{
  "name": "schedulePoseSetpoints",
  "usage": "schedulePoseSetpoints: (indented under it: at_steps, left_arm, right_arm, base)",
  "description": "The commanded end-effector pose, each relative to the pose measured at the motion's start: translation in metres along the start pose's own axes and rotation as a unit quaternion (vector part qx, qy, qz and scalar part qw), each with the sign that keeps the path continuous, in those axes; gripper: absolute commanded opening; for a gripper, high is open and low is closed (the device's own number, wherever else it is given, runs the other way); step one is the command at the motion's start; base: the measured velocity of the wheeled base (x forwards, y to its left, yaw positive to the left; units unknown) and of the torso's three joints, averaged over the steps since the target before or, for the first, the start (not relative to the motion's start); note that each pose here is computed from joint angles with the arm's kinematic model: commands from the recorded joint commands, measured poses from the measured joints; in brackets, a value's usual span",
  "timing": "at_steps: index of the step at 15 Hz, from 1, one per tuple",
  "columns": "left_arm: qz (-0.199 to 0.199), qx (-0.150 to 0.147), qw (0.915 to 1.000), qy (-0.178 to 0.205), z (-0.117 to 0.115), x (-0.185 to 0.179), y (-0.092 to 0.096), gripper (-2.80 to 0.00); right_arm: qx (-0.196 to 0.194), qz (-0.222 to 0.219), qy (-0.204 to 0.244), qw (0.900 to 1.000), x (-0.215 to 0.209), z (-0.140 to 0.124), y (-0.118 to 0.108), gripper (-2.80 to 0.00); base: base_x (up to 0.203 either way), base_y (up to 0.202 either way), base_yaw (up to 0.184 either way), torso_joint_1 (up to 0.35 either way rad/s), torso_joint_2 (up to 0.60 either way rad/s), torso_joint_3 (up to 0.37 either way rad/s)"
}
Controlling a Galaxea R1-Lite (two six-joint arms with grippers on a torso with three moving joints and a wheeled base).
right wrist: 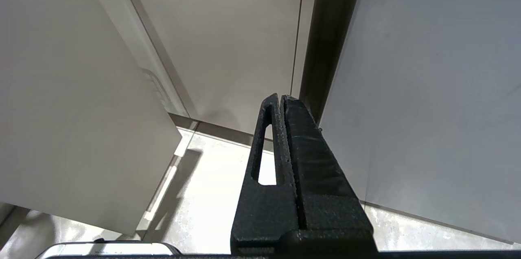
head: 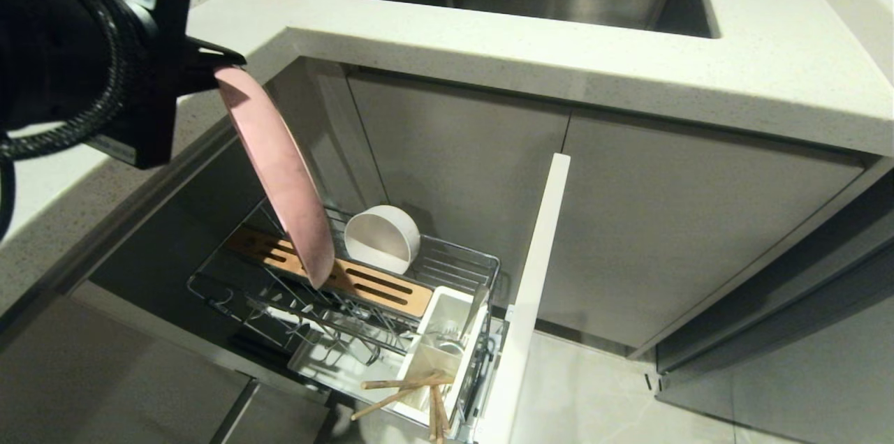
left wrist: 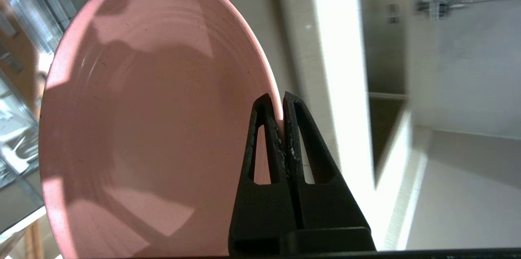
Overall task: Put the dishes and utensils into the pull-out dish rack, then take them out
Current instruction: Pick up the plate and place it in the cupboard
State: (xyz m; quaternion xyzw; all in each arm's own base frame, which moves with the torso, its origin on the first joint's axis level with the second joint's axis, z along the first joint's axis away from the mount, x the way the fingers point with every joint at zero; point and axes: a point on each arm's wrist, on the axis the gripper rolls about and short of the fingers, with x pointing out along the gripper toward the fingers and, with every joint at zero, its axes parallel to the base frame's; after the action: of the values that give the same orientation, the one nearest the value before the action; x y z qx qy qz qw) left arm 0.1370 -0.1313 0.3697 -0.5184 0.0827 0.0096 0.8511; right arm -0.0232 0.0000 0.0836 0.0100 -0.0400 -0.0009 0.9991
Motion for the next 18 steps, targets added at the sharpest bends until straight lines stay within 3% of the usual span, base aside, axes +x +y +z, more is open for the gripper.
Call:
schedulePoseSetpoints:
  at_steps: [1,4,9,11,12,14,18]
  left_arm:
    - [0.012,-0.004,0.9998,-0.015,-0.016,0.011,0.015,-2.8]
    - [0.023,-0.005,0.999,-0.038,-0.031,0.021,0.033,-2.8]
    - [0.019,-0.048,0.9965,-0.066,-0.043,0.031,0.054,-2.8]
    - [0.026,-0.052,0.9949,-0.082,-0.043,0.035,0.059,-2.8]
    - [0.035,-0.048,0.9947,-0.084,-0.045,0.037,0.066,-2.8]
    - [0.042,-0.069,0.9932,-0.084,-0.049,0.038,0.073,-2.8]
    - [0.064,-0.085,0.9902,-0.09,-0.059,0.046,0.087,-2.8]
  right_arm:
    - [0.0,0.0,0.013,1.0,0.002,-0.007,0.0,-2.8]
    - [0.0,0.0,0.014,1.0,0.002,-0.008,0.0,-2.8]
    - [0.0,0.0,0.014,1.0,0.002,-0.008,0.0,-2.8]
    - [0.0,0.0,0.013,1.0,0.002,-0.008,0.0,-2.8]
    - [0.0,0.0,0.013,1.0,0.002,-0.007,0.0,-2.8]
    - [0.0,-0.001,0.014,1.0,0.002,-0.008,0.0,-2.8]
    - [0.0,-0.001,0.014,1.0,0.002,-0.008,0.0,-2.8]
  base:
    - [0.0,0.0,0.0,0.0,0.0,0.0]
    - [0.0,0.0,0.0,0.0,0.0,0.0]
    - [0.0,0.0,0.0,0.0,0.0,0.0]
    - [0.0,0.0,0.0,0.0,0.0,0.0]
    - [0.0,0.0,0.0,0.0,0.0,0.0]
    - [0.0,0.0,0.0,0.0,0.0,0.0]
    - [0.0,0.0,0.0,0.0,0.0,0.0]
